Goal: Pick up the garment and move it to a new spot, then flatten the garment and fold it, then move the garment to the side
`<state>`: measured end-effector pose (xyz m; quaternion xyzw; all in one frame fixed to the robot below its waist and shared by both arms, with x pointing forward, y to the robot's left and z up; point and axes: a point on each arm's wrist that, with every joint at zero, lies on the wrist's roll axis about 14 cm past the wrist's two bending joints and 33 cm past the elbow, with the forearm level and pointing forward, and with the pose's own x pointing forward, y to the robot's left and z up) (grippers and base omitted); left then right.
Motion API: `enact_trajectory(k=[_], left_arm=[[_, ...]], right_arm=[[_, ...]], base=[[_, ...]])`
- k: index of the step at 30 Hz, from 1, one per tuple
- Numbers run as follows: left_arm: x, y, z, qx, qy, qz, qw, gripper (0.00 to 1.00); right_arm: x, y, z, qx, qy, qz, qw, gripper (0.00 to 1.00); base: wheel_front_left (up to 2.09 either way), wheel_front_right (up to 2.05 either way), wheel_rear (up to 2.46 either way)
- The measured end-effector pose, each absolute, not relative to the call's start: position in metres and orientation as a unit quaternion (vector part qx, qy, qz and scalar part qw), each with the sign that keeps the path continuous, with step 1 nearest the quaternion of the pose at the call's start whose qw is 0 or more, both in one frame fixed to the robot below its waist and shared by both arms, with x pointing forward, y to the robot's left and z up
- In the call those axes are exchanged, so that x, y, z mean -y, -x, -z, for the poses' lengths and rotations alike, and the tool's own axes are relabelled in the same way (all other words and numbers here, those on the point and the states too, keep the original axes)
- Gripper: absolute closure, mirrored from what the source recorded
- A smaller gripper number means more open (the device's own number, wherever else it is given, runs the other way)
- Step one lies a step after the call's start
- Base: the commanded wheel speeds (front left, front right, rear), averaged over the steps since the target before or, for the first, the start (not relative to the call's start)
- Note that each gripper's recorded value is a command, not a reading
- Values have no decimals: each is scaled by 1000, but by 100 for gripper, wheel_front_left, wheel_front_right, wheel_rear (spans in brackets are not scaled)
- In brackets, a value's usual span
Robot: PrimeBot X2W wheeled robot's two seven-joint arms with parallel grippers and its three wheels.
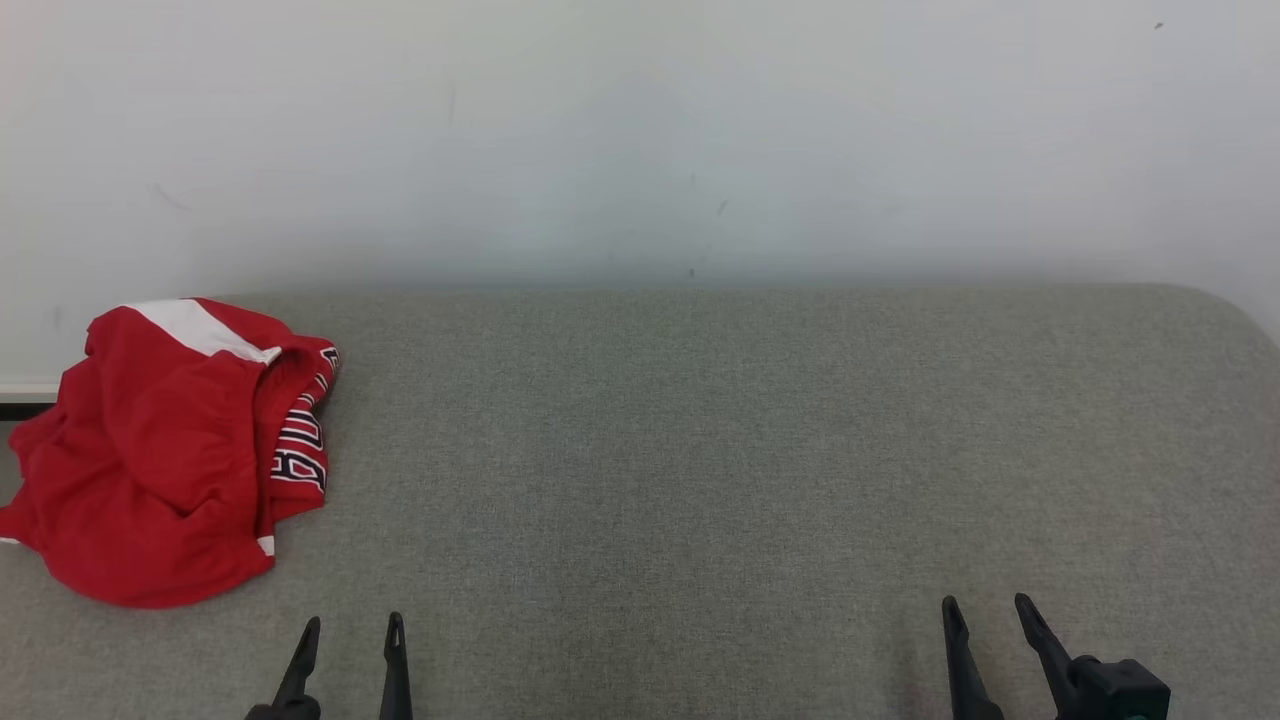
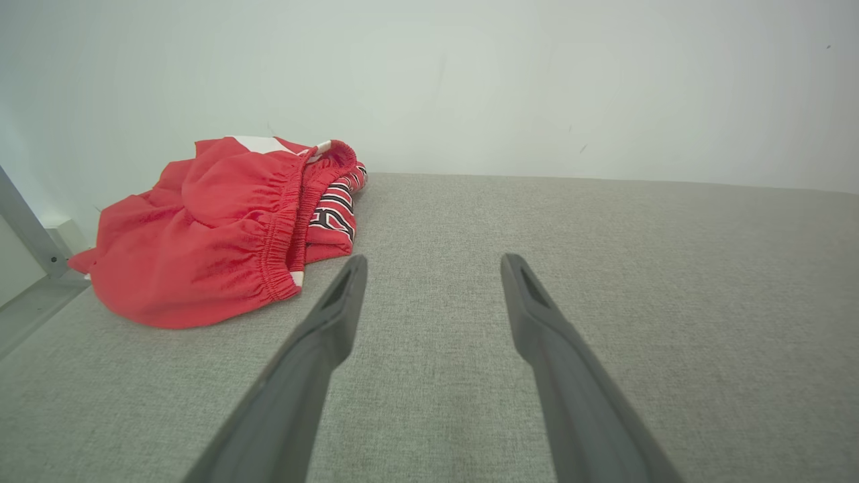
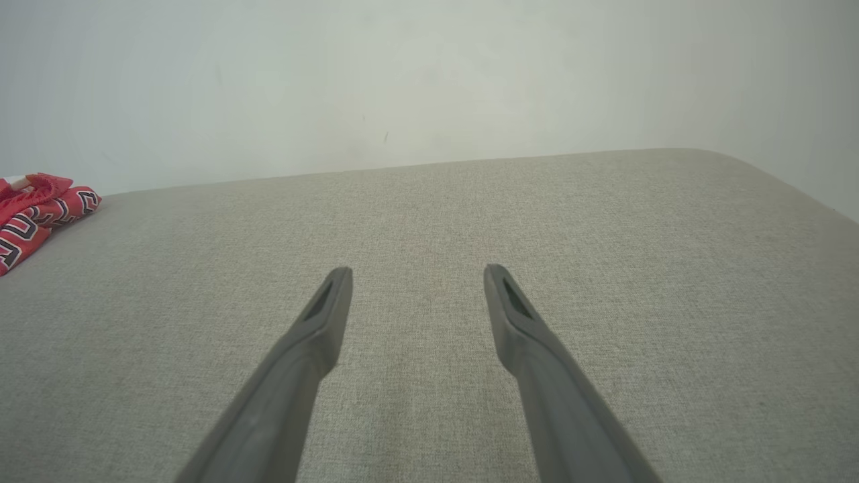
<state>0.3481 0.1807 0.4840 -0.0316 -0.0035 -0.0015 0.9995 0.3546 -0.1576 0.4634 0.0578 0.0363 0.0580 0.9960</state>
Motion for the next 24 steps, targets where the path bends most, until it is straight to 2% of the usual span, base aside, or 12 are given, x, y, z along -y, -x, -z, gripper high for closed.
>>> enact_trajectory(k=[24], left_arm=[[-186, -341, -480, 0, 33, -9, 999, 0]], right_arm=[[151, -353, -464, -33, -47, -70, 996, 0]], base=[[0, 0, 0]])
